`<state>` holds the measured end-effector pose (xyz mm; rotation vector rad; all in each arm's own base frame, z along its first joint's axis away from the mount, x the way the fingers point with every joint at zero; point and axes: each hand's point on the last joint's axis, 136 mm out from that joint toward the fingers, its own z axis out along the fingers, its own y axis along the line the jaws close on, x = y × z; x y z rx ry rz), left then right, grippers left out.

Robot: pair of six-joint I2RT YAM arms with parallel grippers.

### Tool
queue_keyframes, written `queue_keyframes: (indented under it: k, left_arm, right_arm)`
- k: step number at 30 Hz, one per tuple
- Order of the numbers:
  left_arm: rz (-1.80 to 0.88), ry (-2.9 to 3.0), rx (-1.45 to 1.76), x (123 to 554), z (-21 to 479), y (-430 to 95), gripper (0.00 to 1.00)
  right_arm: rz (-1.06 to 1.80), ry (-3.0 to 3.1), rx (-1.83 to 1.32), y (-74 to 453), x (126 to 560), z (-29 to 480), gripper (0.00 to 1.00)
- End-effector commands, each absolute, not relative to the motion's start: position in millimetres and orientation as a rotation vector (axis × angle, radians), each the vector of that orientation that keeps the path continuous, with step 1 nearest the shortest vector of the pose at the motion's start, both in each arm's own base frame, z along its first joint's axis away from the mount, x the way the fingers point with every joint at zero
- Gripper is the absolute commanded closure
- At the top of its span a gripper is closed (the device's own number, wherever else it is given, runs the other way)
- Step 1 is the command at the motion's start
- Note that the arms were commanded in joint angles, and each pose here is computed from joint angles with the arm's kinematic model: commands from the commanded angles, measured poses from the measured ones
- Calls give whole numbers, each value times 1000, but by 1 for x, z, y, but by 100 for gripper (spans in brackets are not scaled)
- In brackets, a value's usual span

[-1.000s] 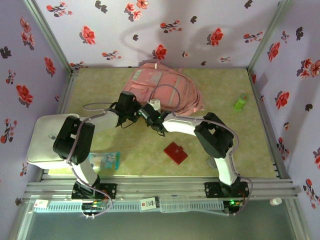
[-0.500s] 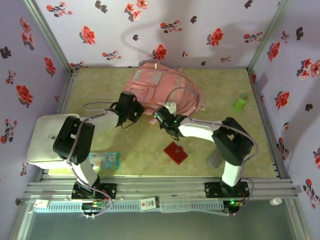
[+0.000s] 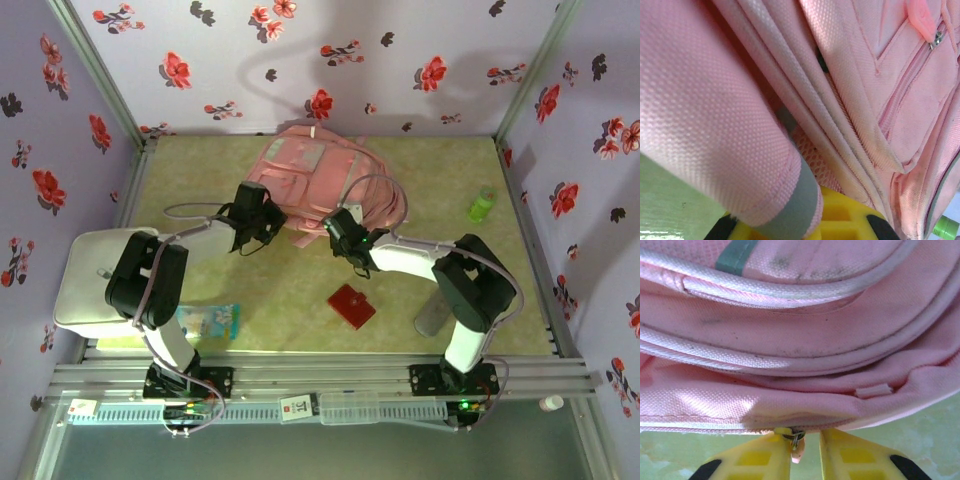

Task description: Pack books, pencil case, and school supplies into a backpack

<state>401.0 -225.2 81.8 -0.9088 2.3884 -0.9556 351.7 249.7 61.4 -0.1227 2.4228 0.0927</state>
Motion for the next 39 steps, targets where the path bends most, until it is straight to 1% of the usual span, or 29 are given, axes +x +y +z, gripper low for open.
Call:
queue_keyframes:
  k: [1, 4, 8, 11, 15, 18, 21, 24, 27, 29, 32, 36, 39]
  left_arm:
    - [-1034, 2286, -816, 416, 128, -230, 100]
    - [-1033, 2287, -815, 416, 128, -230, 100]
    - [-1030, 2287, -809, 417, 129, -230, 100]
    - [-1014, 2291, -813, 417, 126, -225, 100]
    - [-983, 2292, -837, 418, 119, -211, 100]
    - [-951, 2304, -849, 417, 111, -200, 100]
    - [-925, 2317, -823, 419, 106, -192, 100]
    - [-878, 2388, -715, 429, 106, -187, 100]
    - [-838, 2417, -688, 436, 101, -176, 100]
    - [-814, 2425, -703, 439, 95, -166, 90]
    - [-784, 2430, -734, 439, 87, -150, 77]
    - [-743, 2425, -759, 437, 89, -125, 56]
    - [-726, 2400, -776, 430, 100, -107, 49]
  right_arm:
    - [103, 2401, -178, 257, 361, 65, 76]
    - [70, 2394, -177, 254, 363, 65, 77]
    - [24, 2376, -172, 247, 365, 66, 90]
    - [-35, 2357, -144, 234, 363, 69, 95]
    - [-104, 2345, -63, 204, 361, 70, 96]
    - [-87, 2360, 5, 183, 361, 68, 96]
    - [-59, 2377, 18, 174, 361, 68, 97]
    - [-10, 2382, -31, 184, 362, 73, 98]
    - [143, 2398, -107, 214, 363, 78, 100]
    - [226, 2395, -185, 240, 362, 82, 100]
    - [326, 2388, -314, 282, 358, 86, 100]
    - [497, 2378, -436, 341, 354, 88, 100]
    - [601, 2370, -481, 376, 353, 90, 100]
